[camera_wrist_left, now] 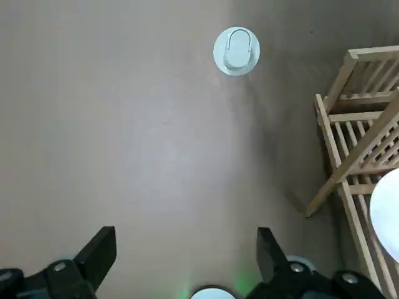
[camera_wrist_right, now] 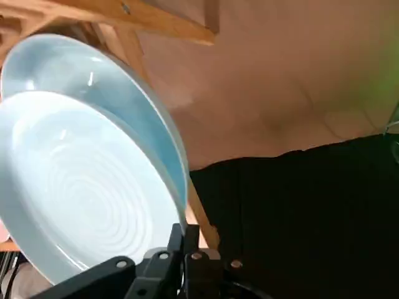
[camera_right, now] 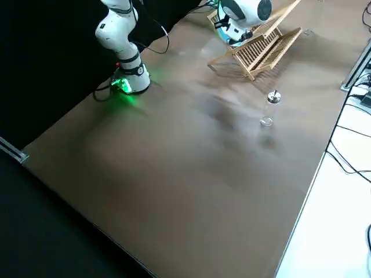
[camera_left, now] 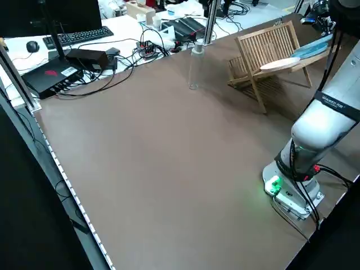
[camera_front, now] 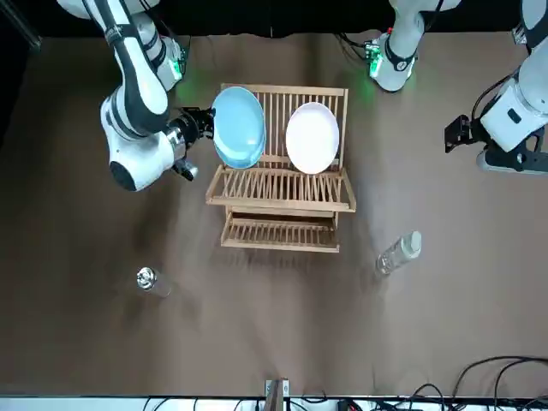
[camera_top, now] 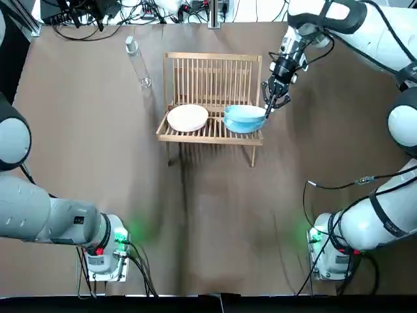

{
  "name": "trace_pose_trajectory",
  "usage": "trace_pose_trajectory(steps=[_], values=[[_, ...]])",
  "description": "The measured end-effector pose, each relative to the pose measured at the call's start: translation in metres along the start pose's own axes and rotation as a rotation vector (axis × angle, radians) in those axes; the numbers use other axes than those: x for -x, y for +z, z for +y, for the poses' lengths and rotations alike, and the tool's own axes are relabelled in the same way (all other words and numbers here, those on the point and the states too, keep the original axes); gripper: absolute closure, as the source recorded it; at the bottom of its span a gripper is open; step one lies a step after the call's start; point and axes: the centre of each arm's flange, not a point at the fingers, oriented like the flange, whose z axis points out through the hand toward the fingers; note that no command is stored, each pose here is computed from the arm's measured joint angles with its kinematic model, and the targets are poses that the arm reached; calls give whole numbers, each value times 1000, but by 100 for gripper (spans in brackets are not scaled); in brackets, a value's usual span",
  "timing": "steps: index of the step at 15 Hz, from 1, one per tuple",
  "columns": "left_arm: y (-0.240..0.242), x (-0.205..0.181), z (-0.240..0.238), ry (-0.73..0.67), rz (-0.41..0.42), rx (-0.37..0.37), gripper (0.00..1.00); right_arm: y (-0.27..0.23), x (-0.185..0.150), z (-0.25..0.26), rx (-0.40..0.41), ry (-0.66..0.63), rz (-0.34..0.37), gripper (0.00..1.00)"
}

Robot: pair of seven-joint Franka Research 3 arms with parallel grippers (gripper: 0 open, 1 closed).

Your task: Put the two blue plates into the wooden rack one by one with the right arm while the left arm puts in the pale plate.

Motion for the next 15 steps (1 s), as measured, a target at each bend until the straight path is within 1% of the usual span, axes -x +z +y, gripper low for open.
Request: trace_pose_trajectory(steps=[3,5,6,7,8,9,10,11,13,15], values=[[-1,0,-1,-4,4,0,1,8,-9,-4,3,10,1,97],[-2,0,-1,-5,8,0,1,10,-13,-5,3,14,-4,93],[-2,0,-2,-6,9,0,1,9,-12,-5,2,14,-5,92],[-3,0,-2,-7,10,0,1,9,-12,-5,1,14,-5,87],[-3,0,-1,-7,10,0,1,9,-12,-5,0,14,-5,86],[-3,0,-1,-7,10,0,1,9,-12,-5,0,14,-6,79],[-3,0,-1,-7,10,0,1,8,-13,-5,-1,15,-6,77],[-3,0,-1,-8,11,0,1,7,-12,-5,-2,14,-6,76],[-4,0,-2,-10,13,0,1,-3,-9,-4,-5,7,-10,74],[-8,0,-3,-12,24,0,1,-29,-4,-2,-33,-15,-2,73]])
